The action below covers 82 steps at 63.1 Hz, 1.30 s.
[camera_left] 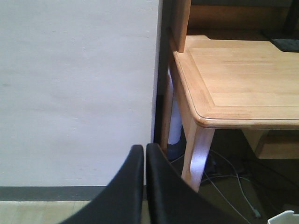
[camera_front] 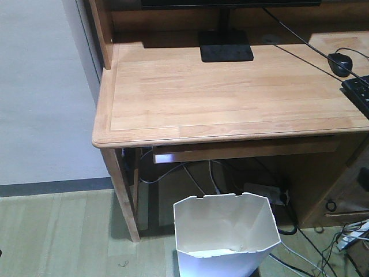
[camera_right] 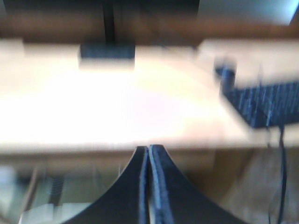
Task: Move trash bin to bedside with robot
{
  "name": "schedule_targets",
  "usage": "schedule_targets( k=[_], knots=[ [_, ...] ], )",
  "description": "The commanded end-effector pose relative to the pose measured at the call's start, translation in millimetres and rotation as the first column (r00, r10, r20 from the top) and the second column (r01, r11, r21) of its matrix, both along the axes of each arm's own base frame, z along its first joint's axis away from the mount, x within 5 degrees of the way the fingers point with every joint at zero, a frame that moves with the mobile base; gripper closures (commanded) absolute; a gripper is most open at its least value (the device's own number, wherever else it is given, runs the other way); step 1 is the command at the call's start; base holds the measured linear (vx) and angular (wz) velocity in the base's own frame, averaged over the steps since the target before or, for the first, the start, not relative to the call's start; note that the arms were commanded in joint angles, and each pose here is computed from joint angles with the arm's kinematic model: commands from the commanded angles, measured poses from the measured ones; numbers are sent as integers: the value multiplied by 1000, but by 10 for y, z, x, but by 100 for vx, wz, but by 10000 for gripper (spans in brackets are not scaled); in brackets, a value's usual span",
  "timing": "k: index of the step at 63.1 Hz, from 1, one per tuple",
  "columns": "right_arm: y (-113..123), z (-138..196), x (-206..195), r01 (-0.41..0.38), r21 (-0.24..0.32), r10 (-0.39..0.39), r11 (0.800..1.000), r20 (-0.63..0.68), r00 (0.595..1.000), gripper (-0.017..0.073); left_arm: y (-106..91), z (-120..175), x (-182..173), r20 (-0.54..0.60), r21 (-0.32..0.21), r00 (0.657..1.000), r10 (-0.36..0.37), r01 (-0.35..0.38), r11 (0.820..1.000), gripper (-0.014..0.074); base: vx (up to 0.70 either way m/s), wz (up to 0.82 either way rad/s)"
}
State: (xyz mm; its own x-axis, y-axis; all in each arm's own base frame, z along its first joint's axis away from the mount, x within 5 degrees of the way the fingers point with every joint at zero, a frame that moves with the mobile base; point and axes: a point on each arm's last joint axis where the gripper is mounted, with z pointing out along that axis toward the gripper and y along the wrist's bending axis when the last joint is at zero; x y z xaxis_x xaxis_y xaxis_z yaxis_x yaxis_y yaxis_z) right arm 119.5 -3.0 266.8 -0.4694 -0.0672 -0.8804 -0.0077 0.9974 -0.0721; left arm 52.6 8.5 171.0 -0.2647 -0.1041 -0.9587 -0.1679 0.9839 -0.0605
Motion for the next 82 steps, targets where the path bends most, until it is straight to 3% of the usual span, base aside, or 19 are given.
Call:
schedule_targets(
  k=[1,9,18,27,36,51,58,69,82],
  knots=[
    [-8,37,109,4,-3,-4,1000,-32,999,568,-3,54,8,77,4,997,-4,4,1000,600,0,0],
    [-10,-65,161,6,0,-6,1000,-126,992,568,-3,54,8,77,4,997,-4,4,1000,600,0,0],
    [-10,-85,173,6,1,-6,1000,-144,990,557,-3,54,8,77,4,997,-4,4,1000,600,0,0],
    [-10,-112,153,8,3,-7,1000,-180,984,489,-3,54,8,77,4,997,-4,4,1000,600,0,0],
    [-5,-138,145,11,15,-8,1000,-212,977,337,-3,54,8,77,4,997,-4,4,1000,600,0,0],
    [3,-132,150,14,32,-7,999,-203,979,-10,-3,54,8,77,4,997,-4,4,1000,600,0,0],
    [3,-125,156,13,32,-7,999,-193,981,-87,-3,54,8,77,4,997,-4,4,1000,600,0,0],
    [13,-99,172,30,74,-18,997,-166,986,-90,-3,54,8,77,4,997,-4,4,1000,600,0,0],
    [7,-23,383,34,74,-18,997,-207,978,-36,-3,54,8,77,4,997,-4,4,1000,600,0,0]
  ],
)
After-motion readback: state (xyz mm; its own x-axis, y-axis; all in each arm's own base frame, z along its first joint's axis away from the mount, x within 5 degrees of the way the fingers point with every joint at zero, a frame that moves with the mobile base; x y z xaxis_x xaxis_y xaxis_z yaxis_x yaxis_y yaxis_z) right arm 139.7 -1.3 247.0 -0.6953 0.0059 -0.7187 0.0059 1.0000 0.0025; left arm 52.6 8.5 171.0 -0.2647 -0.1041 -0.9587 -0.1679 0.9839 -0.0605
